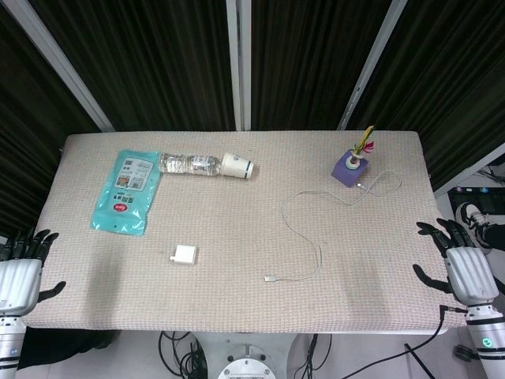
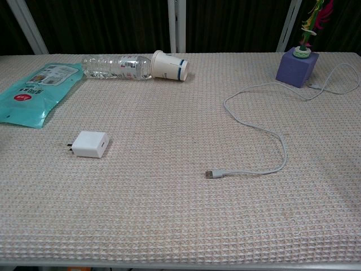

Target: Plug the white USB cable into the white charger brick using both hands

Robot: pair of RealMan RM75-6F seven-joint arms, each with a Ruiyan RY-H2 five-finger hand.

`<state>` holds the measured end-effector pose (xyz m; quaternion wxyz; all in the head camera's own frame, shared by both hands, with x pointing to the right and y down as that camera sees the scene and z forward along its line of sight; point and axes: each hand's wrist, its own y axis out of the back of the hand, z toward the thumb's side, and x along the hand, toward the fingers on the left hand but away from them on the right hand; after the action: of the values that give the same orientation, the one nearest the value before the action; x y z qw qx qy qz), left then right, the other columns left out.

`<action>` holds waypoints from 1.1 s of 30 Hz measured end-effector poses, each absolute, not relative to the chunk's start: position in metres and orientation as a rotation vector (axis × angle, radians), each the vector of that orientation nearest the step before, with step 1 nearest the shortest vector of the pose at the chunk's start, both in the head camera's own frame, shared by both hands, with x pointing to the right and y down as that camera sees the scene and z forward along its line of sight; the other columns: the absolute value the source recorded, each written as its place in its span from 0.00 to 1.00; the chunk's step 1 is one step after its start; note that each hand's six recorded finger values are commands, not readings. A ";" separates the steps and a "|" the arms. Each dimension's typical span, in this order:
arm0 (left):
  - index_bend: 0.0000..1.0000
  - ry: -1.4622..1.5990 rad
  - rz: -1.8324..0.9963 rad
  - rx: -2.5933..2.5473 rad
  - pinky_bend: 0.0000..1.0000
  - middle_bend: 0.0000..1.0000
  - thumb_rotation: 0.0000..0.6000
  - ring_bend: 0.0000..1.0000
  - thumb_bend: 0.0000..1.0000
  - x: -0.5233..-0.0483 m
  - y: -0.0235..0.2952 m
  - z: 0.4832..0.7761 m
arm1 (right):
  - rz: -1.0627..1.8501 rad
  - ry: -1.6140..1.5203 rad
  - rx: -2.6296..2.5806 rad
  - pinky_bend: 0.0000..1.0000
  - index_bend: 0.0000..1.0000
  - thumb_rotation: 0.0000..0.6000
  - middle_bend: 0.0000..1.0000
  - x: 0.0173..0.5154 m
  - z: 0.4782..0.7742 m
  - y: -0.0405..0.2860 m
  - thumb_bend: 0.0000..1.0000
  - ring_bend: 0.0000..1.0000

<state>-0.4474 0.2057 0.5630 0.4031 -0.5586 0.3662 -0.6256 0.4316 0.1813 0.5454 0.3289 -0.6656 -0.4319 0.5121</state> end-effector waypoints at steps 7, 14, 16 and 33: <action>0.17 0.935 -1.582 -1.409 0.00 0.13 1.00 0.00 0.07 -0.449 0.208 0.562 | 1.335 -1.124 -1.746 0.08 0.16 1.00 0.26 0.430 0.545 0.181 0.21 0.08; 0.17 0.949 -1.577 -1.407 0.00 0.13 1.00 0.00 0.07 -0.449 0.212 0.560 | 1.313 -1.108 -1.809 0.08 0.16 1.00 0.27 0.421 0.546 0.182 0.21 0.08; 0.17 0.950 -1.574 -1.408 0.00 0.13 1.00 0.00 0.07 -0.449 0.213 0.560 | 1.303 -1.077 -1.845 0.08 0.16 1.00 0.27 0.414 0.549 0.182 0.21 0.08; 0.17 0.965 -1.556 -1.409 0.00 0.13 1.00 0.00 0.07 -0.449 0.221 0.556 | 1.173 -0.487 -2.094 0.09 0.34 1.00 0.36 0.263 0.614 0.165 0.22 0.09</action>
<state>-0.4491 0.2206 0.5563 0.4038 -0.5578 0.3822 -0.6162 0.2628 0.1648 0.6140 0.3395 -0.8042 -0.1870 0.4507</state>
